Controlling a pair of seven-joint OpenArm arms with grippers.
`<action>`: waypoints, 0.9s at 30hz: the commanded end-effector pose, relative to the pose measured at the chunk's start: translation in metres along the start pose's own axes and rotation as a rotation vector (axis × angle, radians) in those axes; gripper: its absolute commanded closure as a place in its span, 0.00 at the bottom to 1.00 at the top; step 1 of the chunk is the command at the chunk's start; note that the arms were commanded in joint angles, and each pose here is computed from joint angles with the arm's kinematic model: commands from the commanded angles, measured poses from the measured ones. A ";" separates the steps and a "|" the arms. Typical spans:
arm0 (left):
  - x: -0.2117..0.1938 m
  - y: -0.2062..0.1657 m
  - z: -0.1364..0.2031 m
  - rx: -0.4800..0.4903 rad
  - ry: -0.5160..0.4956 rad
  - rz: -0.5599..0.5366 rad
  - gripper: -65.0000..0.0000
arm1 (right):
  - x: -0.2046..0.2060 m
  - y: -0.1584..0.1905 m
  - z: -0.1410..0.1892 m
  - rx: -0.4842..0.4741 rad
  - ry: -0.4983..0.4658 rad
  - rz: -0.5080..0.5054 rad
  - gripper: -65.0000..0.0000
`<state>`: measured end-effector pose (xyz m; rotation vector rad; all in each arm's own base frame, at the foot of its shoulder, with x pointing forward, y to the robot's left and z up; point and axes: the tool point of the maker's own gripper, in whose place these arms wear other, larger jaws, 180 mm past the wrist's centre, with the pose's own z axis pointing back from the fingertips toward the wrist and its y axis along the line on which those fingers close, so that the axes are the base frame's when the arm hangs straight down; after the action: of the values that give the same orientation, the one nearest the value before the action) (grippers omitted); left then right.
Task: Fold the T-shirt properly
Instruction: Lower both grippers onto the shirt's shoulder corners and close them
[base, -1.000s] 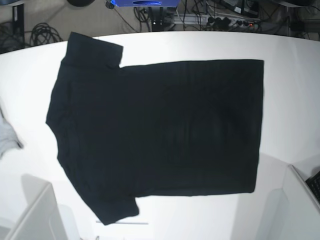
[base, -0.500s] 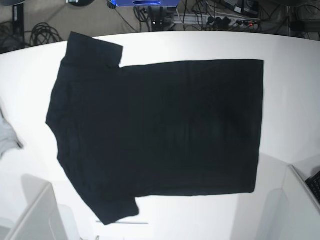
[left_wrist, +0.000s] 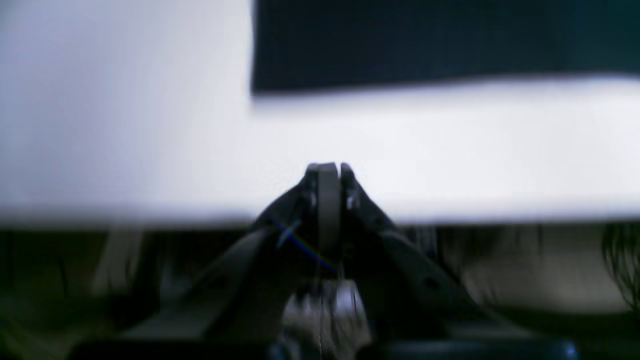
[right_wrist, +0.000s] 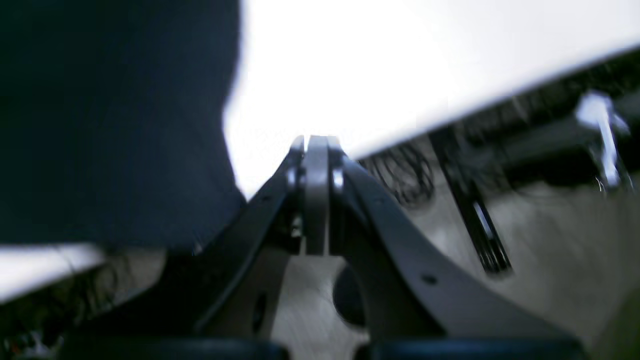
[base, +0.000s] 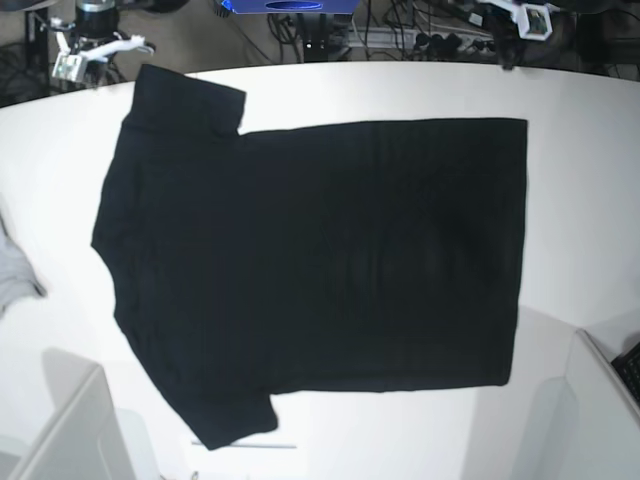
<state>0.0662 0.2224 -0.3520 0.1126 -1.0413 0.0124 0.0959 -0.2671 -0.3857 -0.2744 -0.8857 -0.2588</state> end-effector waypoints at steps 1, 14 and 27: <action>0.008 -0.002 0.000 -0.002 -0.025 0.008 1.00 | 0.019 0.000 -0.001 0.000 -0.061 0.001 1.00; 0.028 -0.004 -0.034 0.001 -0.069 0.032 0.78 | 0.059 0.046 -0.029 0.251 0.038 -0.425 0.52; 0.044 0.045 -0.048 -0.099 0.012 0.329 0.40 | 0.022 0.032 -0.054 0.356 0.201 -0.636 0.45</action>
<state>0.1277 0.2717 -0.3399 -0.1327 -1.0201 0.2607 0.1513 -0.2567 -0.4160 0.3559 -0.7403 -0.7182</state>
